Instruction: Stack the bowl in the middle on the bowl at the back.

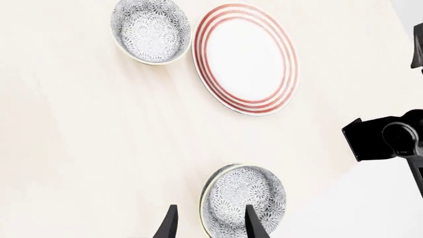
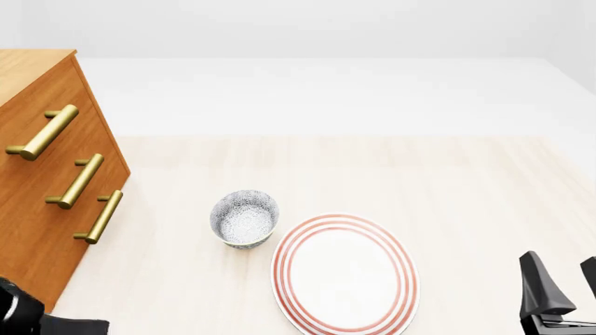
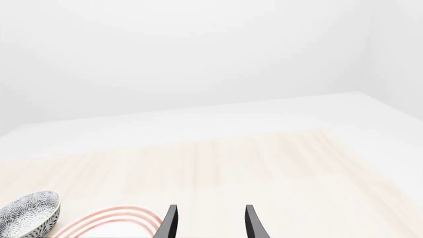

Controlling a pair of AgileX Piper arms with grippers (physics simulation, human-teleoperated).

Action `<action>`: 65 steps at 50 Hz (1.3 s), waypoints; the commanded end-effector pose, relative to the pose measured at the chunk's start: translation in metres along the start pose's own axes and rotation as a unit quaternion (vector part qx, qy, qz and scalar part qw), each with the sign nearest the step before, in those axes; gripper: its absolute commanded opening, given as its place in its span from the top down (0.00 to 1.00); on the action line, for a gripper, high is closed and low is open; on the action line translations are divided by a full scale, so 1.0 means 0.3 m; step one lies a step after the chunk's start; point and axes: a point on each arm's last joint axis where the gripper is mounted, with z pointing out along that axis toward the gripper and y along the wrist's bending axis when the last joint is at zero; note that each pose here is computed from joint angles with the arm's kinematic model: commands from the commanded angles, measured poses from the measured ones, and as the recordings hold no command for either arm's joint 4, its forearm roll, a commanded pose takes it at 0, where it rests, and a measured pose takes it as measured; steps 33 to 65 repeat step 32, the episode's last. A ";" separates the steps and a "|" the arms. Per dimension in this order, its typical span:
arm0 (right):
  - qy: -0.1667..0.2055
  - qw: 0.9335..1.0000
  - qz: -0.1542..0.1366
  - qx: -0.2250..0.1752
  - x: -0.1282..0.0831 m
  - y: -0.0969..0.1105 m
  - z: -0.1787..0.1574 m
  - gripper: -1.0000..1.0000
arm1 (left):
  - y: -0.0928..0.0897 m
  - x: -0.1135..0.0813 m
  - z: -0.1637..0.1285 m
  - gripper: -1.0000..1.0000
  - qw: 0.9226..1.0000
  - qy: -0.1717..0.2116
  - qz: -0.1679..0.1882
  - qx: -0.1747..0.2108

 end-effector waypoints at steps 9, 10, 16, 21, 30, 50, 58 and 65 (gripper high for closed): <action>0.003 1.000 -0.006 -0.002 0.002 0.001 0.000 0.00 | 0.002 -0.008 -0.247 0.00 0.992 -0.126 -0.028 -0.015; 0.003 1.000 -0.006 -0.002 0.002 0.001 0.000 0.00 | 0.001 -0.008 -0.256 0.00 0.991 -0.132 -0.029 -0.013; 0.004 1.000 -0.009 -0.005 0.004 0.001 0.000 0.00 | -0.004 -0.005 -0.295 0.00 0.986 -0.163 -0.039 -0.016; 0.005 1.000 -0.010 -0.004 0.004 0.001 0.000 0.00 | -0.012 -0.016 -0.321 0.00 0.980 -0.196 -0.035 -0.018; 0.007 1.000 -0.011 -0.004 0.006 0.001 0.001 0.00 | -0.023 -0.041 -0.335 0.00 0.970 -0.240 -0.024 -0.032; 0.007 1.000 -0.011 -0.004 0.006 0.001 0.001 0.00 | -0.022 -0.047 -0.326 0.00 0.969 -0.245 -0.023 -0.033; 0.007 1.000 -0.011 -0.004 0.006 0.001 0.001 0.00 | -0.022 -0.047 -0.326 0.00 0.969 -0.245 -0.023 -0.033; 0.007 1.000 -0.011 -0.004 0.006 0.001 0.001 0.00 | -0.022 -0.047 -0.326 0.00 0.969 -0.245 -0.023 -0.033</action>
